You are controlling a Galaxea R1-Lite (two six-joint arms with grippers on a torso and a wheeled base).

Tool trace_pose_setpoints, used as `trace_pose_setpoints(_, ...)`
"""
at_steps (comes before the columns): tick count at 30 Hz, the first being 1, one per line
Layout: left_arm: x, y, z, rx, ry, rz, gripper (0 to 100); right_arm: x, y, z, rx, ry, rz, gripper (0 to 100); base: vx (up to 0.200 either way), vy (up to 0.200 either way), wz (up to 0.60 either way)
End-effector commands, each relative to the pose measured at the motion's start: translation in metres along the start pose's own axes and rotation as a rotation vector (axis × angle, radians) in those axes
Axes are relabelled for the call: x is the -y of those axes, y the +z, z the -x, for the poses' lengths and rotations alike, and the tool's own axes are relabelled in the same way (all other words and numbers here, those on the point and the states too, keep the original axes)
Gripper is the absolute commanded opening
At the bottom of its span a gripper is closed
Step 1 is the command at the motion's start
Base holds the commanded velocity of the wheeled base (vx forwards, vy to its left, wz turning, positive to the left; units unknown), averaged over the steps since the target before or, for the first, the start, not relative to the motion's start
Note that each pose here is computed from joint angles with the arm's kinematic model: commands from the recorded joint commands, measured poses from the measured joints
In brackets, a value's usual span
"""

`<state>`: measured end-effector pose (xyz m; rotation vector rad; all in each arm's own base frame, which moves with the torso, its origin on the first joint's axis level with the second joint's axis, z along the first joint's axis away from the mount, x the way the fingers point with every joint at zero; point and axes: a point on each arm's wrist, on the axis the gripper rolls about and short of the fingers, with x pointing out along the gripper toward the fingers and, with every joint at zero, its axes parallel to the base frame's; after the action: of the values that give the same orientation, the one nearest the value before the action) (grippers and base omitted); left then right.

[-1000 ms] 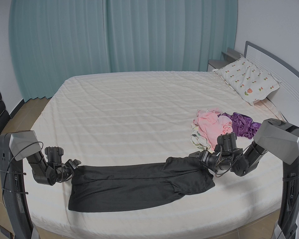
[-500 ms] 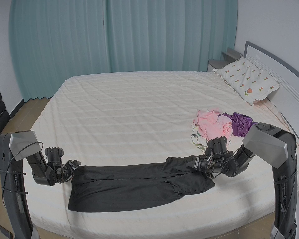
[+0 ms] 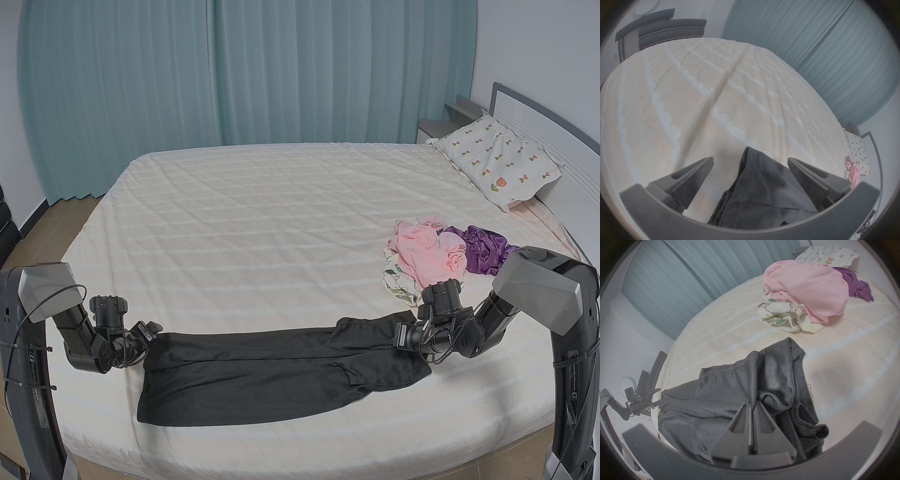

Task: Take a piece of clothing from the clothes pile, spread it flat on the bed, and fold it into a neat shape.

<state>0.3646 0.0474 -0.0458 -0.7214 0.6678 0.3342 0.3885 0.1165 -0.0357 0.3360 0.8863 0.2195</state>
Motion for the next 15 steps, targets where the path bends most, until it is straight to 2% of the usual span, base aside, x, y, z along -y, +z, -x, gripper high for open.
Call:
trace_pose_setpoints(1, 0.000, 0.000, 0.000, 0.001, -0.001, 0.000, 100, 0.003, 0.009, 0.007, 0.023, -0.004, 0.009, 0, 0.000, 0.000, 0.00)
trace_pose_setpoints(4, 0.000, 0.000, 0.000, 0.001, -0.001, 0.000, 100, 0.003, 0.010, 0.007, 0.017, -0.006, 0.016, 0, 0.000, 0.000, 0.00)
trace_pose_setpoints(5, 0.000, 0.000, 0.000, 0.001, -0.001, 0.000, 100, 0.003, 0.009, 0.006, 0.014, -0.009, 0.020, 100, 0.000, 0.000, 0.00)
trace_pose_setpoints(15, 0.000, 0.000, 0.001, -0.001, -0.002, 0.001, 100, 0.005, 0.021, 0.019, 0.050, -0.019, -0.007, 100, 0.000, 0.000, 0.00)
